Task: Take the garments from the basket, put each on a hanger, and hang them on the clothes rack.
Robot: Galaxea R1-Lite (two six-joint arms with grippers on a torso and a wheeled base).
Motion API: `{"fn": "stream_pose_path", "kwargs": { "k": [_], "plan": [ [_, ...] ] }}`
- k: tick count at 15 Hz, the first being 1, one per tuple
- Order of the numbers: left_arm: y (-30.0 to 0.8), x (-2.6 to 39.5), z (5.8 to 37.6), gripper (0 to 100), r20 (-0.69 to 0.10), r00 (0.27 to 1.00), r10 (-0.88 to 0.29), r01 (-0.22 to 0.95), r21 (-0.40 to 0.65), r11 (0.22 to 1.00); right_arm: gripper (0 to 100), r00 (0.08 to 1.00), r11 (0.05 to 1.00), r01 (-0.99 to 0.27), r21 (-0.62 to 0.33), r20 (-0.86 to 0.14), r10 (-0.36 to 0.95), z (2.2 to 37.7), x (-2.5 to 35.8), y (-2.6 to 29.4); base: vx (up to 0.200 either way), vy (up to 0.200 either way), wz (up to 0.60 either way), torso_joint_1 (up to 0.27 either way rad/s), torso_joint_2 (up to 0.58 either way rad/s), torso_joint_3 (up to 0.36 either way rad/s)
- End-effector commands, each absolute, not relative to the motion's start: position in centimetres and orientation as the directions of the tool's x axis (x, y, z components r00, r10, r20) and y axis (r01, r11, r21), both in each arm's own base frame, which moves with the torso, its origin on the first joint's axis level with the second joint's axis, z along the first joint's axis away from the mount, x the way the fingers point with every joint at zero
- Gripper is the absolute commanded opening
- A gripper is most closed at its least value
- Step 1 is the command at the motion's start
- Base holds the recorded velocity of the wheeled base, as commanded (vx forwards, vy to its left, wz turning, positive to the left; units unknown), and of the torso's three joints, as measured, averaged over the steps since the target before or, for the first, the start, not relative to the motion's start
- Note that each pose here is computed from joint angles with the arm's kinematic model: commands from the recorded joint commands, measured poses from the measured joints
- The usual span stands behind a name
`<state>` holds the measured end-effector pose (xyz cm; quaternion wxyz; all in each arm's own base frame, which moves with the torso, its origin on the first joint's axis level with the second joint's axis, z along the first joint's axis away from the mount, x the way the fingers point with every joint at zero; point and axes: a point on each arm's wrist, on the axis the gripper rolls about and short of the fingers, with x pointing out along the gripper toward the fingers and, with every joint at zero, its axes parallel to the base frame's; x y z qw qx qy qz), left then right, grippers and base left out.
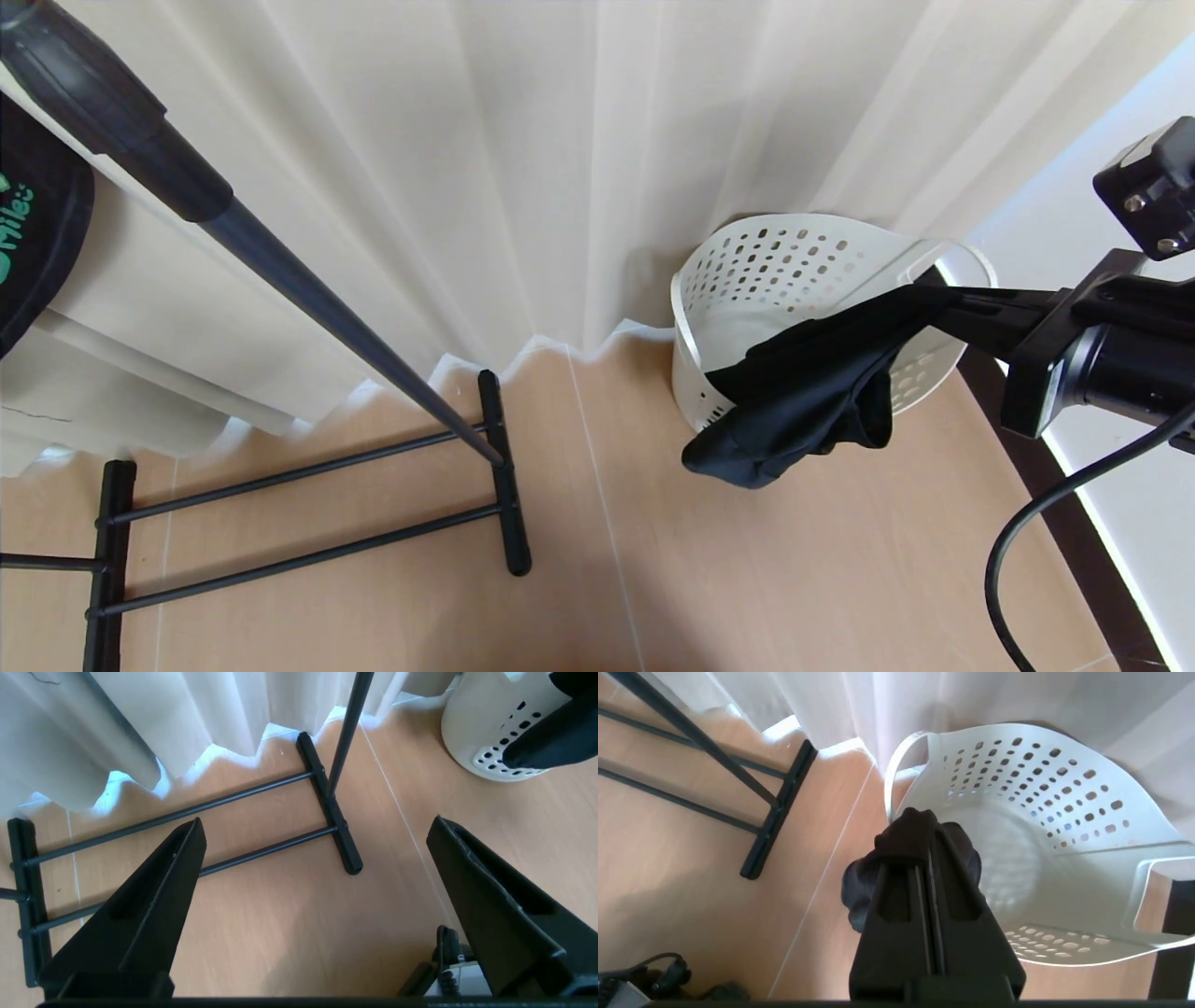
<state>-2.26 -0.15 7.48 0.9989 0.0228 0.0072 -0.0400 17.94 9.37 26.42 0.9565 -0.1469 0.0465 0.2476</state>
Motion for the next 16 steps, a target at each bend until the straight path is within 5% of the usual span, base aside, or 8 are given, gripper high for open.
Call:
{"fn": "stream_pose_path", "kwargs": {
  "k": [1, 9, 16],
  "plan": [
    [-0.2, -2.3, 7.5, 100, -0.017, 0.997, -0.08, 0.08, 0.045, 0.996, 0, 0.869, 0.831, -0.494, -0.256, -0.189, 0.458, 25.7, 18.4, 9.6, 0.0, 0.0, 0.0, -0.002, 0.0, 0.129],
    [-0.1, -2.3, 7.5, 100, -0.015, 0.997, -0.077, 0.077, 0.042, 0.996, 0, 0.876, 0.841, -0.476, -0.255, -0.215, 0.431, 24.1, 19.5, 9.4, 0.0, 0.0, 0.0, 0.002, 0.0, 0.188],
    [-0.1, -2.3, 7.5, 100, -0.015, 0.997, -0.077, 0.077, 0.04, 0.996, 0, 0.881, 0.846, -0.469, -0.253, -0.204, 0.427, 23.1, 20.0, 9.5, 0.0, 0.0, 0.0, 0.076, -0.37, -0.093]
  ]
}}
